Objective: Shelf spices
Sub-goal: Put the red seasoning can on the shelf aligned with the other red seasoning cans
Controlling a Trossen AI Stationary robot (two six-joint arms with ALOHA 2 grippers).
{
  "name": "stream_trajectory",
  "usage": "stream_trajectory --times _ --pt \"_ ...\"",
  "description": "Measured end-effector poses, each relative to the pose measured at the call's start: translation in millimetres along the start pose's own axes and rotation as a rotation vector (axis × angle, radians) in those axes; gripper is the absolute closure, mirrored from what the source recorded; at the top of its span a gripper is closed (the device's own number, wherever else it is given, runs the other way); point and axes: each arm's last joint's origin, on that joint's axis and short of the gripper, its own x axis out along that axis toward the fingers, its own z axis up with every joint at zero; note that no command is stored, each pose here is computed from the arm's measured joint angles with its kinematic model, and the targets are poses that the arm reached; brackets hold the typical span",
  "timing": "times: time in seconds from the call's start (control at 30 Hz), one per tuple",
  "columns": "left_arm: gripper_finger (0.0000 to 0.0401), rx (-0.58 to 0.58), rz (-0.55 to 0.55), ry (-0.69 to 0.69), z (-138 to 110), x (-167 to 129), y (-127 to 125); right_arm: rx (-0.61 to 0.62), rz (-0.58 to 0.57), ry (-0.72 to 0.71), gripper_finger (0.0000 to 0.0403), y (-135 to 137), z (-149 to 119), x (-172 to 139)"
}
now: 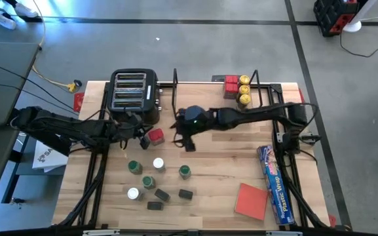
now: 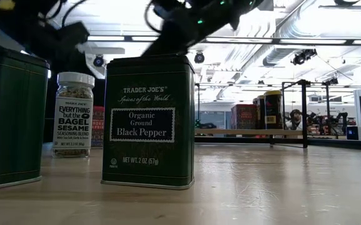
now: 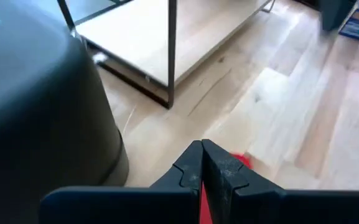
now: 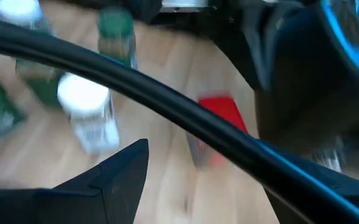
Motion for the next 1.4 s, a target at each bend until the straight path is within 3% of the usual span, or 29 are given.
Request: stream_trajectory --times 0.17,0.3,0.63,0.97,1.23,1.4 --pt "0.0399 0.043 0.019 0.038 27.0 -21.2 -3.8 -0.010 0.070 -0.081 0.0119 -6.5 10.5 34.0" --pt "0.0399 0.052 0.040 0.084 35.8 -32.4 -2.7 -0.049 0.087 -0.063 0.0119 -15.9 23.1 61.1" --pt "0.0399 0.020 0.181 0.294 18.9 -49.4 12.7 -0.018 0.106 0.126 0.0119 -44.7 6.0 113.7" --pt "0.0399 0.023 0.228 0.271 15.6 -53.7 13.2 0.008 0.131 0.195 0.0122 -48.7 -13.1 124.4" --pt "0.0399 0.030 0.235 0.248 15.5 -54.7 12.3 0.024 0.133 0.185 0.0200 -48.8 -12.3 124.6" --pt "0.0399 0.022 0.218 0.249 14.4 -56.1 10.2 0.044 0.117 0.251 0.0199 -47.6 -10.2 115.2"
